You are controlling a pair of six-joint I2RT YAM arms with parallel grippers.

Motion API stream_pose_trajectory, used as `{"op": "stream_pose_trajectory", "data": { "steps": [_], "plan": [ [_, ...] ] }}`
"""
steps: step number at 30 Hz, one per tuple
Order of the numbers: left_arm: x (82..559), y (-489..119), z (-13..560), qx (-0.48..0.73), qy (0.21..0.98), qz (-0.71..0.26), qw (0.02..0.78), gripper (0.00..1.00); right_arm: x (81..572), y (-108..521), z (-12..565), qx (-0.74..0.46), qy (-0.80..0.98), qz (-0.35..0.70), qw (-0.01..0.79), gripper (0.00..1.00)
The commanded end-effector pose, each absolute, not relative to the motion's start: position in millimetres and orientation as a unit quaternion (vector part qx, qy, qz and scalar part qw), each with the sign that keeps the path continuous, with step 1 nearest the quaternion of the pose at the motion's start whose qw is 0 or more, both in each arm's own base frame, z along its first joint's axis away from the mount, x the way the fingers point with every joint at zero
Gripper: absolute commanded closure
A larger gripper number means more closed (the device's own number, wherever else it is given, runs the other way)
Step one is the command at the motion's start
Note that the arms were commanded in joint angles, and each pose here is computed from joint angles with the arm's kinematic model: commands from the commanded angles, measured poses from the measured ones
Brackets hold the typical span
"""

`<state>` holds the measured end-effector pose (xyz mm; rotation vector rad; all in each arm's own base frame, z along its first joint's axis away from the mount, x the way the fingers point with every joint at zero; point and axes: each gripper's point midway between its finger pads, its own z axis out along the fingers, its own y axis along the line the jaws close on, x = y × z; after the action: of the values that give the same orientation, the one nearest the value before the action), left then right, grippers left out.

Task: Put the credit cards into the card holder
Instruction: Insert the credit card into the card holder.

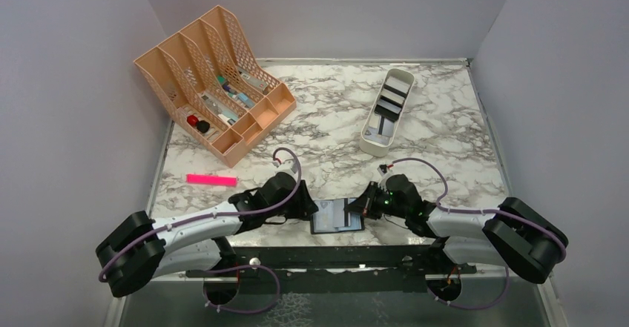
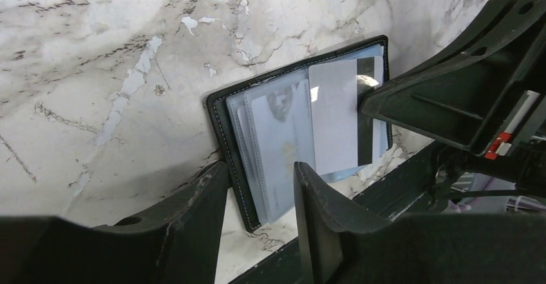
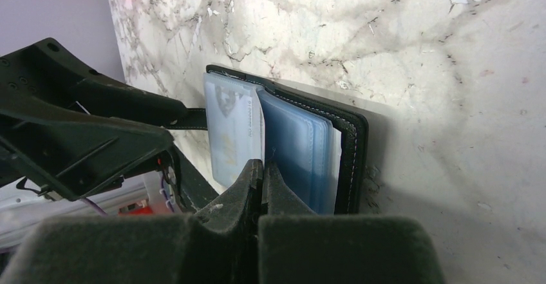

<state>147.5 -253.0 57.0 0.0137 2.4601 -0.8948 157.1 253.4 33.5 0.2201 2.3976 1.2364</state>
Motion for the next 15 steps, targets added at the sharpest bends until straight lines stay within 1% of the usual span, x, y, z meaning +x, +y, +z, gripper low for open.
{"op": "stream_pose_trajectory", "data": {
  "steps": [1, 6, 10, 15],
  "plan": [
    [143, -260, 46, 0.023, 0.909, -0.336, 0.246, 0.57, 159, 252, 30, 0.070, 0.869, 0.435, 0.225, 0.99],
    [141, -251, 20, 0.021, 0.923, -0.306, 0.233, 0.71, 160, 250, 35, 0.073, 0.865, 0.437, 0.235, 0.99],
    [139, -244, 5, 0.011, 0.931, -0.286, 0.226, 0.85, 163, 244, 39, 0.084, 0.858, 0.438, 0.254, 0.99],
    [138, -236, 1, 0.000, 0.932, -0.280, 0.230, 0.91, 168, 239, 43, 0.084, 0.854, 0.432, 0.278, 0.99]
  ]
}}
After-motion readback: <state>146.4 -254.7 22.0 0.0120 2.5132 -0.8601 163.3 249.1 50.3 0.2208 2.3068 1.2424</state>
